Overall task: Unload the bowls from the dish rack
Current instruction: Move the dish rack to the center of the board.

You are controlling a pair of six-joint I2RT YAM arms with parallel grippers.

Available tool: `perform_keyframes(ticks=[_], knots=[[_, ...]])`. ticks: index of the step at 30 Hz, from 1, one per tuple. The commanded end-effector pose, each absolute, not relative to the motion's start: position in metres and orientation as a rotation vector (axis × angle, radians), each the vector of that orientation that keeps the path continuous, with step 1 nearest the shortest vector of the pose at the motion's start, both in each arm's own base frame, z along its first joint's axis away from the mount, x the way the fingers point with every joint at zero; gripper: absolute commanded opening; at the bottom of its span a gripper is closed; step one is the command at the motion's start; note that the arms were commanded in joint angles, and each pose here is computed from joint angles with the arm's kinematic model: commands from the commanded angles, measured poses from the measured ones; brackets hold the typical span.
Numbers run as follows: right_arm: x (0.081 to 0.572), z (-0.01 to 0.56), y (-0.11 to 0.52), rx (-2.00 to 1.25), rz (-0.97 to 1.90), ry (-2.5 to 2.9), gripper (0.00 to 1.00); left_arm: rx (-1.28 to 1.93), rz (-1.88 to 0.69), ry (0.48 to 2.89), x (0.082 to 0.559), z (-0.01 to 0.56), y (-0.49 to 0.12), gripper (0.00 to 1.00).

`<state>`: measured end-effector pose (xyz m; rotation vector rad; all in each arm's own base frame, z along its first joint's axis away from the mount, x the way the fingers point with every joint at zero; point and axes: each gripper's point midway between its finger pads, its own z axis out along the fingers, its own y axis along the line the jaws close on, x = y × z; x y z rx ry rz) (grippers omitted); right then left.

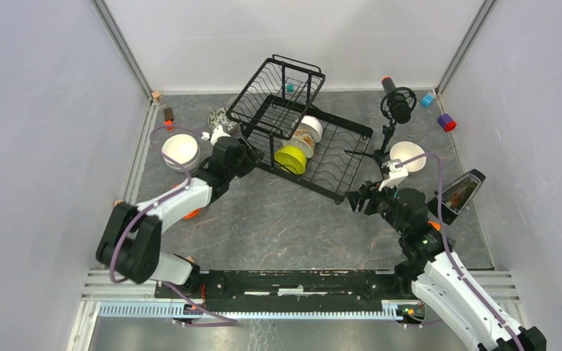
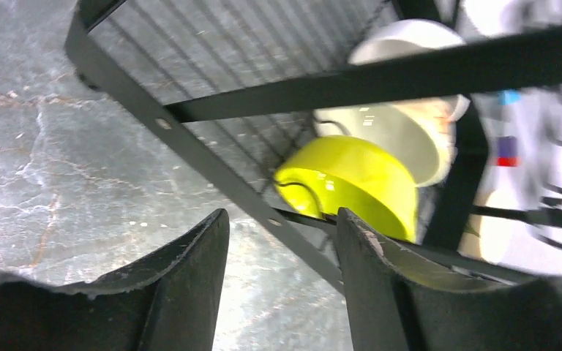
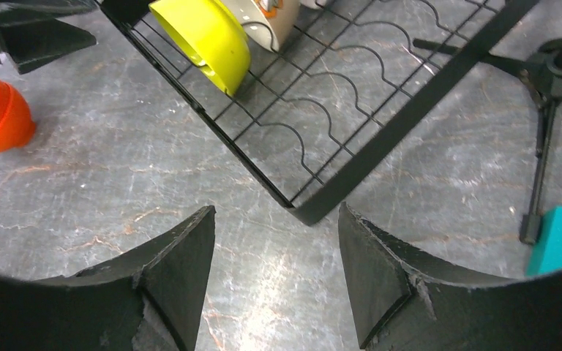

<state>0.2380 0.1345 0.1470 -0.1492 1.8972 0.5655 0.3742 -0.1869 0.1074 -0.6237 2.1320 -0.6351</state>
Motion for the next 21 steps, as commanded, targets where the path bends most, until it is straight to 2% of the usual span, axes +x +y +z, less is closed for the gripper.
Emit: perform_keyframes(ticks=[1, 5, 11, 17, 21], knots=[[0.249, 0.18, 0.153, -0.174, 0.658, 1.779, 0.68, -0.585, -0.737, 2.02, 0.361, 0.157, -0.186, 0.66], [0.256, 0.185, 0.165, -0.208, 0.683, 1.775, 0.66, -0.587, -0.728, 2.021, 0.343, 0.162, -0.177, 0.7], [0.269, 0.222, 0.189, -0.266, 0.621, 1.61, 0.62, -0.627, -0.733, 2.035, 0.309, 0.167, -0.163, 0.71], [0.298, 0.226, 0.219, -0.411, 0.494, 1.547, 0.63, -0.505, -0.585, 1.984, 0.286, 0.218, -0.13, 0.78], [0.32, 0.223, 0.218, -0.395, 0.397, 1.509, 0.62, -0.437, -0.538, 1.9, 0.27, 0.246, -0.111, 0.83]])
